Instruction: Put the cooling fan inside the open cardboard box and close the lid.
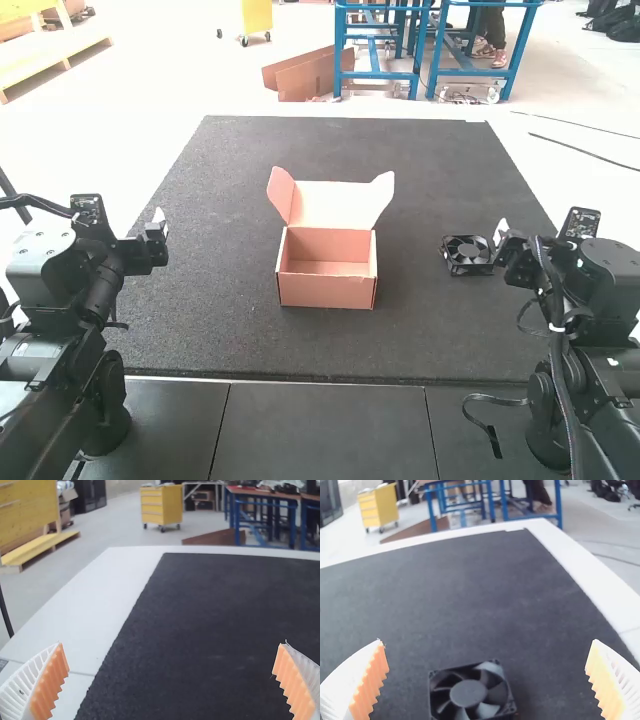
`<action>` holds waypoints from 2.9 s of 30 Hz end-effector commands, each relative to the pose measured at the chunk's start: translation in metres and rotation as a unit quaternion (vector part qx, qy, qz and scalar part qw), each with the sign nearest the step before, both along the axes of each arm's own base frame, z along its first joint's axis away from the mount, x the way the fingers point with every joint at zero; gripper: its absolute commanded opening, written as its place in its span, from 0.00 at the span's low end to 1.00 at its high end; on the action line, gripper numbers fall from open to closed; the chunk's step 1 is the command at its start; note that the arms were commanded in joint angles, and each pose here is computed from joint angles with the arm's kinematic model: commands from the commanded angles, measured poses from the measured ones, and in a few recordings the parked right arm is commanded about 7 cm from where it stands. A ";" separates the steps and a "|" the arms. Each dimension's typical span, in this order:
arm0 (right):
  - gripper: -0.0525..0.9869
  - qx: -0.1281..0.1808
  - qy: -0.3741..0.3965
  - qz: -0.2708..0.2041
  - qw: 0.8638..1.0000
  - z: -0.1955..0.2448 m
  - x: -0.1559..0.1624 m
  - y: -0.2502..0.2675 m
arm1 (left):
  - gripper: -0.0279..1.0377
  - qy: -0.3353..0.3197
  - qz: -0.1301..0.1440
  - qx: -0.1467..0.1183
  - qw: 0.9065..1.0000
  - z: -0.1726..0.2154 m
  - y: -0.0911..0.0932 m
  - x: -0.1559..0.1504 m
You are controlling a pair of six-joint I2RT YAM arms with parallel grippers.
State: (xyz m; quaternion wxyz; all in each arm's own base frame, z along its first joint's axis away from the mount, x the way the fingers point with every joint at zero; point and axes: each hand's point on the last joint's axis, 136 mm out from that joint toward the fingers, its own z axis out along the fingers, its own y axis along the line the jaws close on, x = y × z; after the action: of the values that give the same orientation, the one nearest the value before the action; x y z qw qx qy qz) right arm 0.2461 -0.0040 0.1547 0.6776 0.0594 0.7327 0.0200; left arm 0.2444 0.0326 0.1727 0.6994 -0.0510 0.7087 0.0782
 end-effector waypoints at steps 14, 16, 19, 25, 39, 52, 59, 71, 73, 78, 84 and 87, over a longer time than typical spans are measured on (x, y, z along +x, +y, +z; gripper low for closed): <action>0.93 0.011 -0.024 0.008 1.000 0.010 0.000 0.003 | 0.93 -0.033 -0.002 -0.005 0.999 0.014 -0.001 -0.001; 0.93 0.012 -0.030 0.011 0.999 0.013 0.000 0.004 | 0.93 -0.046 -0.006 -0.004 0.999 0.020 -0.003 -0.001; 0.93 0.012 -0.054 0.017 0.998 0.025 0.000 0.005 | 0.93 -0.087 -0.012 -0.001 0.996 0.040 -0.005 -0.003; 0.93 -0.015 -0.116 0.036 0.992 0.057 -0.003 0.012 | 0.93 -0.126 -0.027 0.010 0.992 0.063 -0.010 -0.007; 0.93 -0.039 -0.140 0.027 0.989 0.119 -0.003 0.009 | 0.93 -0.142 -0.037 0.027 0.989 0.127 -0.014 -0.009; 0.92 -0.021 -0.047 -0.004 0.999 0.183 0.033 -0.001 | 0.93 -0.079 -0.034 0.005 0.996 0.184 -0.012 0.023; 0.92 -0.028 0.031 -0.001 0.999 0.201 0.066 0.001 | 0.93 -0.014 -0.044 -0.008 0.999 0.191 -0.015 0.051; 0.92 -0.072 0.218 0.040 0.972 0.150 0.096 0.012 | 0.93 0.080 -0.126 -0.039 0.988 0.171 -0.046 0.072; 0.92 -0.073 0.247 0.047 0.965 0.135 0.096 0.014 | 0.93 0.107 -0.103 -0.038 0.988 0.154 -0.041 0.074; 0.92 -0.063 0.315 0.033 0.947 0.100 0.095 0.004 | 0.93 0.170 -0.087 -0.017 0.981 0.116 -0.038 0.071; 0.92 -0.059 0.353 0.015 0.934 0.074 0.093 -0.013 | 0.93 0.233 -0.089 -0.006 0.968 0.081 -0.038 0.062; 0.92 -0.059 0.384 0.014 0.921 0.054 0.088 -0.016 | 0.93 0.250 -0.090 -0.004 0.964 0.073 -0.038 0.058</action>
State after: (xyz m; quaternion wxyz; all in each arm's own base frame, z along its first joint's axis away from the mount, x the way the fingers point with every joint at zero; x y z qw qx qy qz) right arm 0.3386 -0.0160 0.2249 0.3701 0.0137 0.9282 -0.0354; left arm 0.3039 -0.0056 0.2398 0.4978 0.0228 0.8669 0.0130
